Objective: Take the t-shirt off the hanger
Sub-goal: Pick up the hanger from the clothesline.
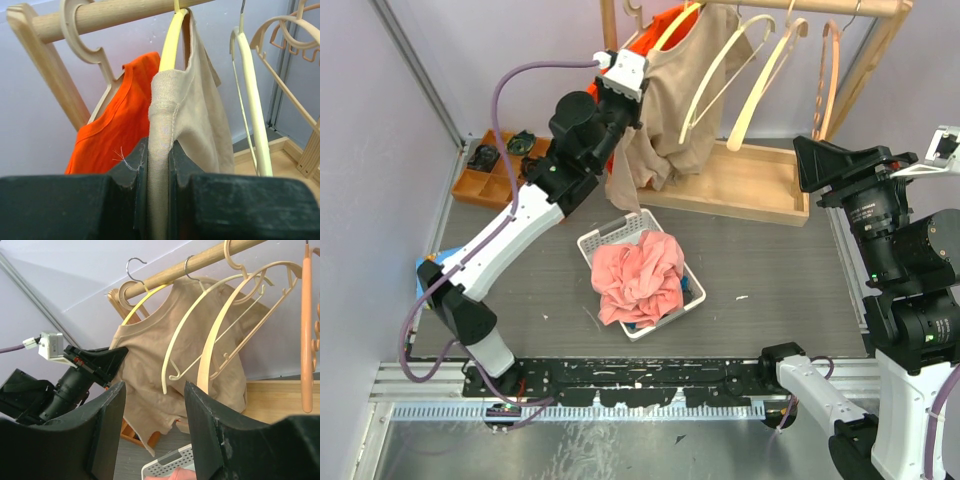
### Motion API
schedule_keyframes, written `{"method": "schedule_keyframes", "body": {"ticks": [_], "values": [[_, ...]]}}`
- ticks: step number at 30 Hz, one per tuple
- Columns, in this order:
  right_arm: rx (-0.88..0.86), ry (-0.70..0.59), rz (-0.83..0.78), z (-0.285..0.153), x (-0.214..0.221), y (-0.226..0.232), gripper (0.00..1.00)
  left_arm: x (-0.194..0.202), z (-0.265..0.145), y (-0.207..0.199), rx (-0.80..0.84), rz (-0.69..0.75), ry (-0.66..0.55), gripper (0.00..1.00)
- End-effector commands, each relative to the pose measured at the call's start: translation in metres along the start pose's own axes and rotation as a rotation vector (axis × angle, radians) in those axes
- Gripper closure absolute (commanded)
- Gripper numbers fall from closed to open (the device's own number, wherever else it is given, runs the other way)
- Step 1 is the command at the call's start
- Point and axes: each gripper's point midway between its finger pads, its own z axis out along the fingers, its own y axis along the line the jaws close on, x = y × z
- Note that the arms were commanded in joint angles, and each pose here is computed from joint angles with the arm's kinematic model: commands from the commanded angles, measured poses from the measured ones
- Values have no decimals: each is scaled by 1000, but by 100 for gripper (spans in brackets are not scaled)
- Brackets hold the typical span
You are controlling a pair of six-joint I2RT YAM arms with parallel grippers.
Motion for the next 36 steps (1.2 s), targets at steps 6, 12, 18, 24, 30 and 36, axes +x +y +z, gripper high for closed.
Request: {"method": "schedule_keyframes", "body": {"ticks": [6, 12, 18, 24, 30, 36], "values": [[-65, -22, 7, 2, -9, 15, 44, -91, -72, 46, -72, -95, -192, 100], [-102, 6, 42, 10, 0, 20, 44, -84, -111, 45, -16, -136, -130, 100], [-148, 59, 89, 26, 14, 27, 44, -83, -156, 35, 73, -174, -81, 100], [-222, 126, 115, 46, 25, 41, 45, -79, -186, 18, 149, -213, -31, 100], [-289, 215, 179, 70, 39, 54, 47, -76, -198, 2, 174, -193, -4, 100], [-305, 232, 221, 83, 41, 58, 50, -81, -194, -19, 212, -200, -14, 100]]}}
